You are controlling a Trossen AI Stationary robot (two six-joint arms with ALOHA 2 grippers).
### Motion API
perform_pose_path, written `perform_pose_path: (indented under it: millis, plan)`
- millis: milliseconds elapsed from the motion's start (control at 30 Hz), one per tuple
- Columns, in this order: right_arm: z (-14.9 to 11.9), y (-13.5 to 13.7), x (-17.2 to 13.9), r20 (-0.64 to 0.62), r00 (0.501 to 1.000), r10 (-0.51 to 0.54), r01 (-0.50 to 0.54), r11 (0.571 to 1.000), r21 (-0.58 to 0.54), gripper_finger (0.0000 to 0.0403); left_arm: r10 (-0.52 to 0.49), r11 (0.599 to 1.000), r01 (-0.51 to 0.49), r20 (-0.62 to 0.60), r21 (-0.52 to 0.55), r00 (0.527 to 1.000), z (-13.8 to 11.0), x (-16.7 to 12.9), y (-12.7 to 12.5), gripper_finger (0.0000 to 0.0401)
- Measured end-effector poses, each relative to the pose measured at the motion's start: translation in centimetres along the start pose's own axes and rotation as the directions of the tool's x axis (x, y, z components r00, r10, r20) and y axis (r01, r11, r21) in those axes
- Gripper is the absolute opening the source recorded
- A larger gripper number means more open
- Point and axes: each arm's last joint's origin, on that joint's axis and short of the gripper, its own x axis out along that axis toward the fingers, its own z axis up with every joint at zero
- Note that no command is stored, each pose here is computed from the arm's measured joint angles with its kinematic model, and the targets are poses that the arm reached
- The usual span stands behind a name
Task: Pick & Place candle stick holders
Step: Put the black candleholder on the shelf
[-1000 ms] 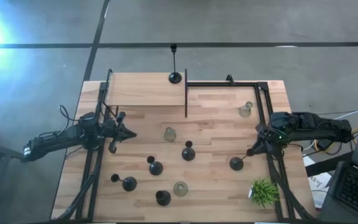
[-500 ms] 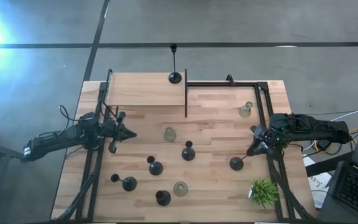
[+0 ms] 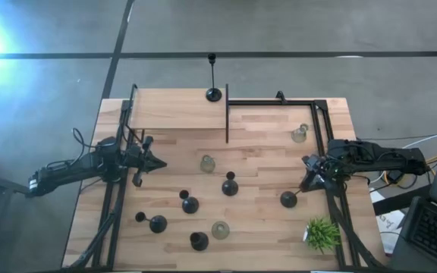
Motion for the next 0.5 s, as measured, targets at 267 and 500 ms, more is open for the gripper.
perform_pose_path:
  millis: [267,500]
  plan:
    - [0.57,0.47,-0.28,0.037,0.999,0.018,-0.016,0.998,-0.058,0.0093,0.0,1.0,0.0,0.0,0.0,1.0,0.0,0.0,0.0,0.0016]
    - [0.55,0.42,-0.23,0.037,0.999,0.017,-0.015,0.998,-0.056,0.0093,0.0,1.0,0.0,0.0,0.0,1.0,-0.01,0.0,0.0,0.0017]
